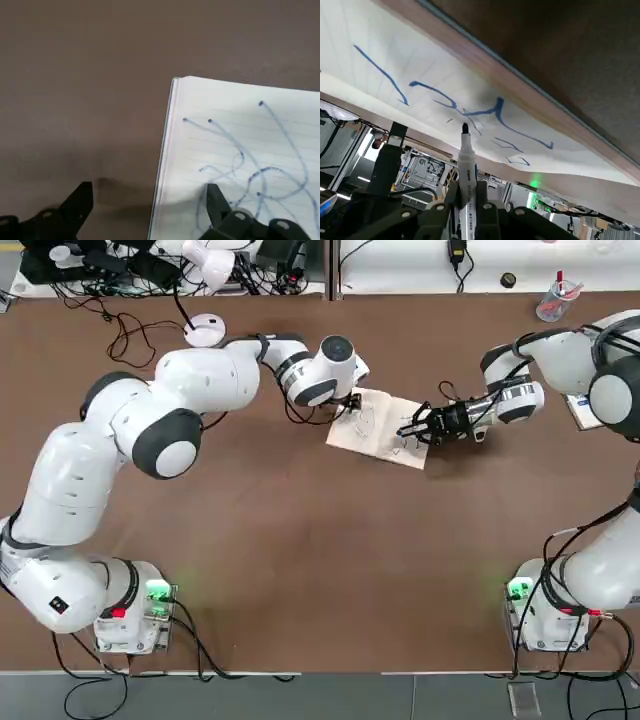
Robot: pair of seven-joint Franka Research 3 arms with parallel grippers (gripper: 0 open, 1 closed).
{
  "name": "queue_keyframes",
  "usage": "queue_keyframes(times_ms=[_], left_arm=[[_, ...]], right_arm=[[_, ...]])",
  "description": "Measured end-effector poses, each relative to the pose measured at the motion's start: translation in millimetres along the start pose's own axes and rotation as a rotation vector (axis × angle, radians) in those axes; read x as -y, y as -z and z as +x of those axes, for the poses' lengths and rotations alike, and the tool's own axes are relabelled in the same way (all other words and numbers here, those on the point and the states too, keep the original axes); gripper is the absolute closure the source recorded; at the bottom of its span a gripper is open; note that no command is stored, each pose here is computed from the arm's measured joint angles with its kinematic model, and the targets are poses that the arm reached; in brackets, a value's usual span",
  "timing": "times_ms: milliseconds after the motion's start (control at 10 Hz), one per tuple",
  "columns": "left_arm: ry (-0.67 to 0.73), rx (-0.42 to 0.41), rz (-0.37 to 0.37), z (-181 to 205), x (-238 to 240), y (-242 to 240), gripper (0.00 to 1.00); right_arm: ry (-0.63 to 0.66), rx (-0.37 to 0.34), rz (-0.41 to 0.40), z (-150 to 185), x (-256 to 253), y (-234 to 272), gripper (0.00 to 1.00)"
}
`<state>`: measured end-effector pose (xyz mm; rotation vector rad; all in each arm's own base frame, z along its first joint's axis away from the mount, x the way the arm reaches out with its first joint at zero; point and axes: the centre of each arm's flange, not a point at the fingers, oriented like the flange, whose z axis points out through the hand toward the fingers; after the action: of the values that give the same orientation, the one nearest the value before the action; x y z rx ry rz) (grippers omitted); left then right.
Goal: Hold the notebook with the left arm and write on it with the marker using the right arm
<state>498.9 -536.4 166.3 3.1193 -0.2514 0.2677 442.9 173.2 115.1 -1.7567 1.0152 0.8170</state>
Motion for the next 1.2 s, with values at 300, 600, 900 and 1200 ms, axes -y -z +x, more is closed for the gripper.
queue_keyframes(times_ms=[300,600,900,1200], left_arm=[[0.000,0.000,0.000,0.0,0.0,0.0,0.00],[-0.001,-0.001,0.000,0.0,0.0,0.0,0.00],[-0.002,-0.002,0.001,0.0,0.0,0.0,0.00],[-0.002,-0.002,0.001,0.0,0.0,0.0,0.00]], right_arm=[[-0.003,0.003,-0.001,0.1,-1.9,-0.6,0.83],[0.000,0.006,-0.003,0.3,-4.3,-1.1,0.83],[0.013,0.011,-0.005,0.6,-6.8,-2.2,0.83],[0.022,0.016,-0.007,0.3,-8.9,-3.2,0.83]])
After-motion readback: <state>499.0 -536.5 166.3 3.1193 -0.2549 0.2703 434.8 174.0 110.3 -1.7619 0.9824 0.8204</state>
